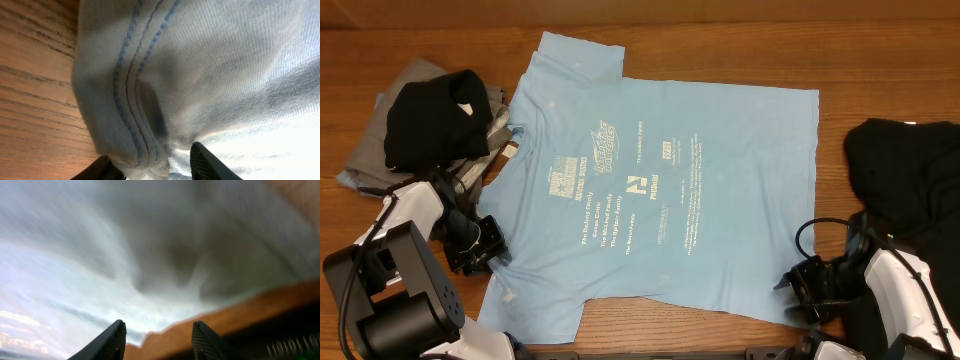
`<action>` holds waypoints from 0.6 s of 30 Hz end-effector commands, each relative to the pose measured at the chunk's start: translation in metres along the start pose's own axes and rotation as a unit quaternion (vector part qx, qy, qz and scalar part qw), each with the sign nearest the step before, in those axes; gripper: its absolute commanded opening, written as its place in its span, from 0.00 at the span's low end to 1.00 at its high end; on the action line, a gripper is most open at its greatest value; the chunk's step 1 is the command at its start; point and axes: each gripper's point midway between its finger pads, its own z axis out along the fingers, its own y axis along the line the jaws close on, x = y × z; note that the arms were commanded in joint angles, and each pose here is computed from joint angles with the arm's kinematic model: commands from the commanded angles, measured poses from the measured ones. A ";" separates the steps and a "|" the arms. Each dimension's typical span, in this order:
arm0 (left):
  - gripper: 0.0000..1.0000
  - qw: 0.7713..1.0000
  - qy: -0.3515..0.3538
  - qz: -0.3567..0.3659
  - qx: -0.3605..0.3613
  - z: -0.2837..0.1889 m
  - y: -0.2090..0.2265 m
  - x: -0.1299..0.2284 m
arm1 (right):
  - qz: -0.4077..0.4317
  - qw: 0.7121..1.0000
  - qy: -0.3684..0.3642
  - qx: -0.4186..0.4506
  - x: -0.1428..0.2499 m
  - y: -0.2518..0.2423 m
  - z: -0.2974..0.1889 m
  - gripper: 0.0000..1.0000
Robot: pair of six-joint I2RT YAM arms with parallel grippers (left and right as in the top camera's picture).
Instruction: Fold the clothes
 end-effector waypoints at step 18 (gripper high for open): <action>0.51 1.000 -0.018 0.011 0.009 -0.007 -0.004 -0.004 | 0.027 0.999 -0.017 -0.013 -0.007 -0.010 0.030 0.04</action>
